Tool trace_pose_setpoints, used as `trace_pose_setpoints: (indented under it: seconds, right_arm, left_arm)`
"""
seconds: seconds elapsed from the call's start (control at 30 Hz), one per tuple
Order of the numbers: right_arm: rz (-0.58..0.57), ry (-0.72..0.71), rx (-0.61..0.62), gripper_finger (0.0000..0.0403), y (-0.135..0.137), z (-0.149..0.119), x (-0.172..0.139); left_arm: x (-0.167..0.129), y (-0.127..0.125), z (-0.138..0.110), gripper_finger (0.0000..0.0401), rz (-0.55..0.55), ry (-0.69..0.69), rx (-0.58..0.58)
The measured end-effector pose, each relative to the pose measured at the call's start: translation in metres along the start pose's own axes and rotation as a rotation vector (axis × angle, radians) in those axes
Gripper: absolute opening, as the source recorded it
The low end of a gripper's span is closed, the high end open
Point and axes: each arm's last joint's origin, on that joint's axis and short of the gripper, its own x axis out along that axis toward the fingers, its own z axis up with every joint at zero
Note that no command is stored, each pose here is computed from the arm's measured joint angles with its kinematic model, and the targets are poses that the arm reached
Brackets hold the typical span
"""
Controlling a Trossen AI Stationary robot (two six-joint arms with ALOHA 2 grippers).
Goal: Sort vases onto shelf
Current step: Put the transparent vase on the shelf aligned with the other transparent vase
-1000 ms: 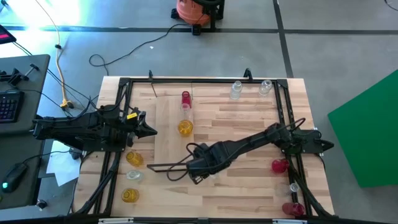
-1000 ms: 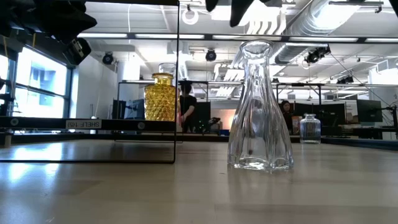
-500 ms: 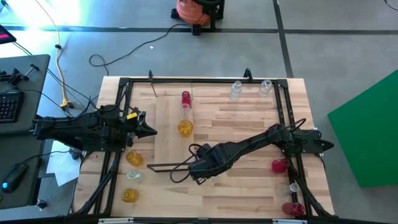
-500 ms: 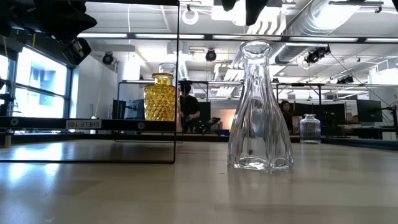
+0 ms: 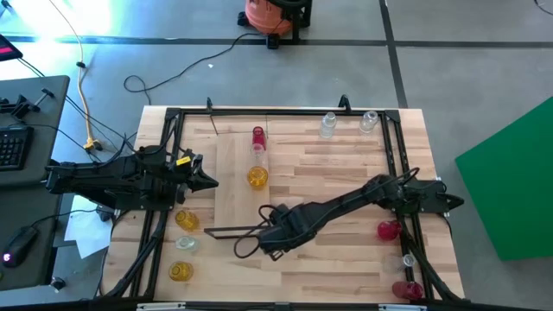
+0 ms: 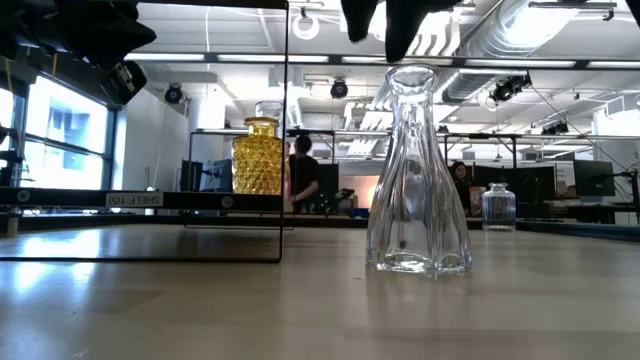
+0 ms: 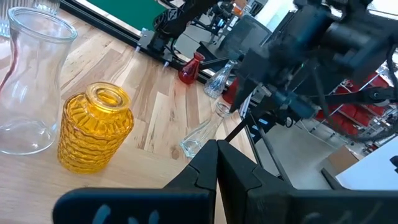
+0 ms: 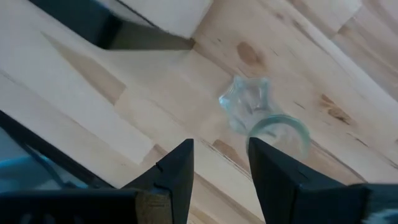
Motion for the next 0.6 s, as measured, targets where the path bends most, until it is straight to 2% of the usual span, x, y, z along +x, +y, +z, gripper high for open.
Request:
trace_pose_setpoints:
  seconds: [0.6]
  right_arm:
    - [-0.076,0.048,-0.016,0.0135,-0.0019,-0.0021,0.0122]
  left_arm:
    - [0.0000,0.0000,0.0000,0.0000,0.000,0.000,0.000]
